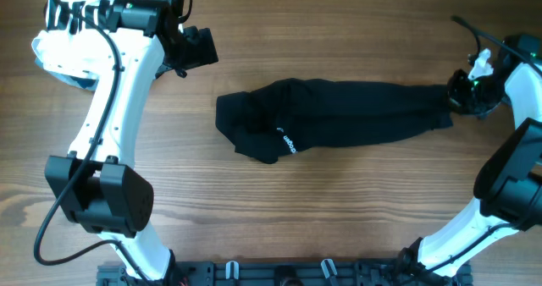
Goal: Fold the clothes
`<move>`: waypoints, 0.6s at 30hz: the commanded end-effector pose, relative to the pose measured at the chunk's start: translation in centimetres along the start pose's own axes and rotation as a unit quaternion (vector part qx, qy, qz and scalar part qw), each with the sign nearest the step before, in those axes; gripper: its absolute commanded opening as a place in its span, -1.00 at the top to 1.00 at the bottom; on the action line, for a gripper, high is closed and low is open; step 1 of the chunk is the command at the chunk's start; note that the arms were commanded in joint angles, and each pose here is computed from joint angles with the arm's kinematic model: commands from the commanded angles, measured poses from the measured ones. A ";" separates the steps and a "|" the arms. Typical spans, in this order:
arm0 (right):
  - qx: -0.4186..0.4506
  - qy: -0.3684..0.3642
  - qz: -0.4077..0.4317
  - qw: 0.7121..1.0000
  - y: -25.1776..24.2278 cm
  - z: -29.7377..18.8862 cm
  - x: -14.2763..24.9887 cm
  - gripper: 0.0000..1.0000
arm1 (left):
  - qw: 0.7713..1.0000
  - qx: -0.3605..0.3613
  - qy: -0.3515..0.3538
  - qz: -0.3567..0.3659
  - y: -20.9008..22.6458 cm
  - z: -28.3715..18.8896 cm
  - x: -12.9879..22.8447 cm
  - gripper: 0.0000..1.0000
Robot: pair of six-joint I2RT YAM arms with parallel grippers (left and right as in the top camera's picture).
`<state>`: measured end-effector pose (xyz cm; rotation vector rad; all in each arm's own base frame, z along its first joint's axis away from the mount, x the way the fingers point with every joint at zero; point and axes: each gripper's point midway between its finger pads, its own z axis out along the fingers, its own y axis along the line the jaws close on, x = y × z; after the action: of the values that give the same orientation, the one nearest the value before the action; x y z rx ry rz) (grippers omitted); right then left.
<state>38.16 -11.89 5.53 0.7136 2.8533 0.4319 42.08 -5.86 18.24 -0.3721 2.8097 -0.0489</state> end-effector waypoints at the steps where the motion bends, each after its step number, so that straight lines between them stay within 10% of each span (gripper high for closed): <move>1: -0.032 -0.005 -0.062 0.998 4.1 -1.4 0.3 0.91 | 1.000 0.002 -0.014 -0.009 0.0 -0.4 -0.7 -1.00; 18: -0.049 0.082 -0.245 0.965 20.3 2.9 10.6 0.91 | 1.000 0.005 -0.020 -0.009 -0.1 -0.4 -1.0 -1.00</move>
<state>38.06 8.16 6.63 -0.0214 3.0343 0.5286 42.66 -5.95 18.42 -0.3694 2.7859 -0.0585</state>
